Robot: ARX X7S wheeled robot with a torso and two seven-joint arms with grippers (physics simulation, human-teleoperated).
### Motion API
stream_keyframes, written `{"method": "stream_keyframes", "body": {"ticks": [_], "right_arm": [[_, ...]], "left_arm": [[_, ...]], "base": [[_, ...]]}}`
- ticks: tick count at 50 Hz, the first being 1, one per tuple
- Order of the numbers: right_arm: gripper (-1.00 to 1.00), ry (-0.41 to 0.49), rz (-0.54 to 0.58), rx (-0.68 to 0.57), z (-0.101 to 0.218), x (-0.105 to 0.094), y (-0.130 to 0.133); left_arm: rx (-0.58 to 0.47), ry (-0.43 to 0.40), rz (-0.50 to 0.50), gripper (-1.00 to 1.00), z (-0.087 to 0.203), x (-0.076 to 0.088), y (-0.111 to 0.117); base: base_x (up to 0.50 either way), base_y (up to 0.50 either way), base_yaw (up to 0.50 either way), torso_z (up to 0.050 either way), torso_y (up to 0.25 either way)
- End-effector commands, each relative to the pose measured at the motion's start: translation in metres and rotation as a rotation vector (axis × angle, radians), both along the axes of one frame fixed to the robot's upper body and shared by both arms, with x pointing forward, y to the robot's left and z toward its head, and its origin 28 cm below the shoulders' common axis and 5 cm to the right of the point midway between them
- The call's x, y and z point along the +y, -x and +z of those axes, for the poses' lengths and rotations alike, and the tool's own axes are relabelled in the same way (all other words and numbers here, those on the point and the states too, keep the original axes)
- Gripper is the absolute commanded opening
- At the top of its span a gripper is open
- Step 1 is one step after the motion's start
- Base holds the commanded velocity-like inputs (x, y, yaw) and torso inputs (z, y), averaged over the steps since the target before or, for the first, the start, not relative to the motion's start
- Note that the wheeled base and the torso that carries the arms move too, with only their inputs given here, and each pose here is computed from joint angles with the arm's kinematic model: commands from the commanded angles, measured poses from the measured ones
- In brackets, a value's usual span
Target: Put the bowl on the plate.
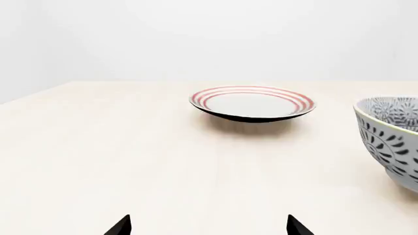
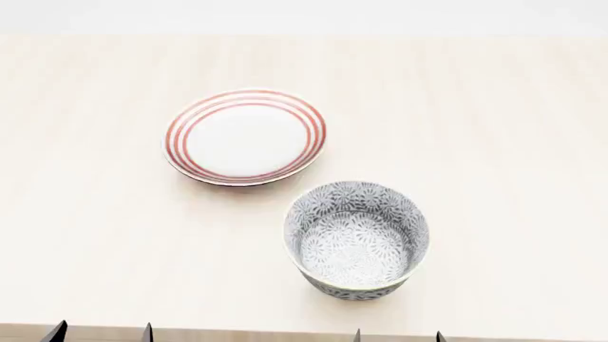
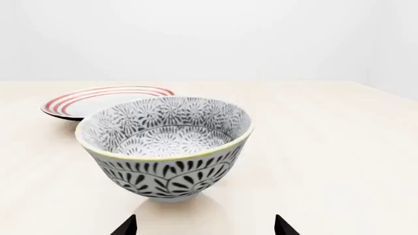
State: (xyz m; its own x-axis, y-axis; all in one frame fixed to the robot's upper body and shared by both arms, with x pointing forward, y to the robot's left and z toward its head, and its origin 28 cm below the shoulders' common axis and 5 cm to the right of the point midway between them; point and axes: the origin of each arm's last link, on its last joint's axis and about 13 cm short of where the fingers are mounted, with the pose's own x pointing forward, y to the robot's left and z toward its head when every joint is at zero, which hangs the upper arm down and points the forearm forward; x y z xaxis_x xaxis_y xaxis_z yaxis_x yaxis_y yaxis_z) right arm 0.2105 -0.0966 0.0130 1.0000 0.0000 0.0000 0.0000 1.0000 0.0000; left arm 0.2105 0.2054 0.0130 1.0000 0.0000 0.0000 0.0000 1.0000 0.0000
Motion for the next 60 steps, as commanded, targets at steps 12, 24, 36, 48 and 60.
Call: {"method": "stream_keyframes", "body": {"ticks": [12, 24, 36, 48, 60], "right_arm": [[1.00, 0.001, -0.003, 0.008, 0.000, 0.001, 0.000], [1.00, 0.002, -0.004, 0.006, 0.000, 0.001, 0.000], [1.00, 0.006, -0.038, -0.076, 0.016, -0.004, -0.004], [1.00, -0.104, -0.202, -0.539, 0.089, -0.020, -0.004], [1.00, -0.150, -0.216, -0.610, 0.098, -0.021, 0.000]], "left_arm": [[0.006, 0.001, -0.001, 1.00, -0.002, 0.000, 0.000], [0.008, -0.014, -0.011, 1.00, 0.001, -0.002, 0.001], [-0.083, 0.006, 0.013, 1.00, 0.021, 0.001, 0.000], [-0.493, 0.017, 0.212, 1.00, 0.103, 0.026, 0.003], [-0.573, 0.027, 0.288, 1.00, 0.115, 0.033, 0.007]], "base": [[0.00, 0.00, 0.00, 0.000, 0.000], [0.00, 0.00, 0.00, 0.000, 0.000], [0.00, 0.00, 0.00, 0.000, 0.000], [0.00, 0.00, 0.00, 0.000, 0.000], [0.41, 0.00, 0.00, 0.000, 0.000]]}}
